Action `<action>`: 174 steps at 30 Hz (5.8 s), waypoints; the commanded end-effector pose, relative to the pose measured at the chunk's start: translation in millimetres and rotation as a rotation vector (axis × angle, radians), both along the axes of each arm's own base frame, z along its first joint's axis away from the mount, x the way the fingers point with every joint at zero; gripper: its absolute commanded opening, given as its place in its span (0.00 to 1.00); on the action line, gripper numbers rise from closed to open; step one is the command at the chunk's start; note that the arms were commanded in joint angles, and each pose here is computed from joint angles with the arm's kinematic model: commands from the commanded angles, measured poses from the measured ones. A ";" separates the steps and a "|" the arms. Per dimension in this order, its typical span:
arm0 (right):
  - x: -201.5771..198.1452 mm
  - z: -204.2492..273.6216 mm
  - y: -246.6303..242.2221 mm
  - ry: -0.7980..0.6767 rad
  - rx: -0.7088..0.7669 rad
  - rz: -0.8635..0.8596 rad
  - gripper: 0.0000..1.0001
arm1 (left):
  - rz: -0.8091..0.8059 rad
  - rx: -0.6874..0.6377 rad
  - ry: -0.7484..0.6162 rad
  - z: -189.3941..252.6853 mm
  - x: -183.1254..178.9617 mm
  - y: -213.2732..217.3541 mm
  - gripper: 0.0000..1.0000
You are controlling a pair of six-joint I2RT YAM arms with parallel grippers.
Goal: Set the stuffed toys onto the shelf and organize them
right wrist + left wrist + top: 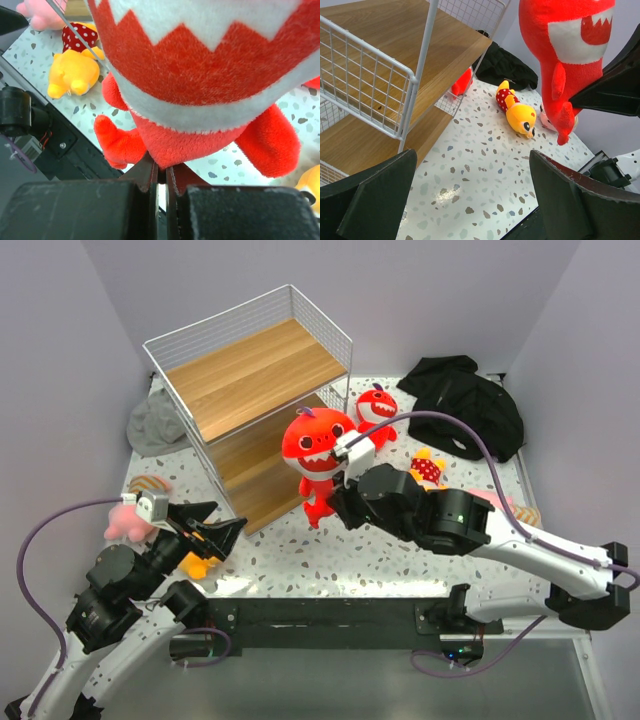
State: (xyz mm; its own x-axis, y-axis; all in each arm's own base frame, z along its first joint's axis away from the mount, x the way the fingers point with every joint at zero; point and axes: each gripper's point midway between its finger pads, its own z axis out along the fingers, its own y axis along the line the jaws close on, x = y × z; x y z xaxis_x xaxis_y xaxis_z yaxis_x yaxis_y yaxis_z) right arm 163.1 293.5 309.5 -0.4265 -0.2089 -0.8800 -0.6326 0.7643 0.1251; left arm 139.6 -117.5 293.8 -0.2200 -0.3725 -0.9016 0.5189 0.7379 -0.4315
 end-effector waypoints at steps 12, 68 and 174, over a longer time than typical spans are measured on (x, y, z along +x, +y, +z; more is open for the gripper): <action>-5.7 110.2 2.8 -0.142 0.101 0.123 0.00 | -0.007 -0.022 -0.014 6.6 -0.5 -1.4 1.00; 117.4 33.7 23.1 -0.097 0.051 -0.176 0.33 | 0.004 -0.043 -0.029 10.4 -3.4 3.3 1.00; 171.8 -66.2 -129.7 0.104 0.220 -0.696 0.47 | -0.001 -0.041 -0.034 10.4 -3.6 2.6 1.00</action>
State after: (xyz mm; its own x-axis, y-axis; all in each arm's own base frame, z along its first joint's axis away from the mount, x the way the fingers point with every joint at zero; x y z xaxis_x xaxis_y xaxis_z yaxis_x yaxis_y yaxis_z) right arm 319.5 191.5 267.6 -0.4362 0.1709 -0.8835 -0.1578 0.9520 0.2621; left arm 136.8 -114.5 297.5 -0.2037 -0.3866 -0.8995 0.5240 0.7330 -0.4337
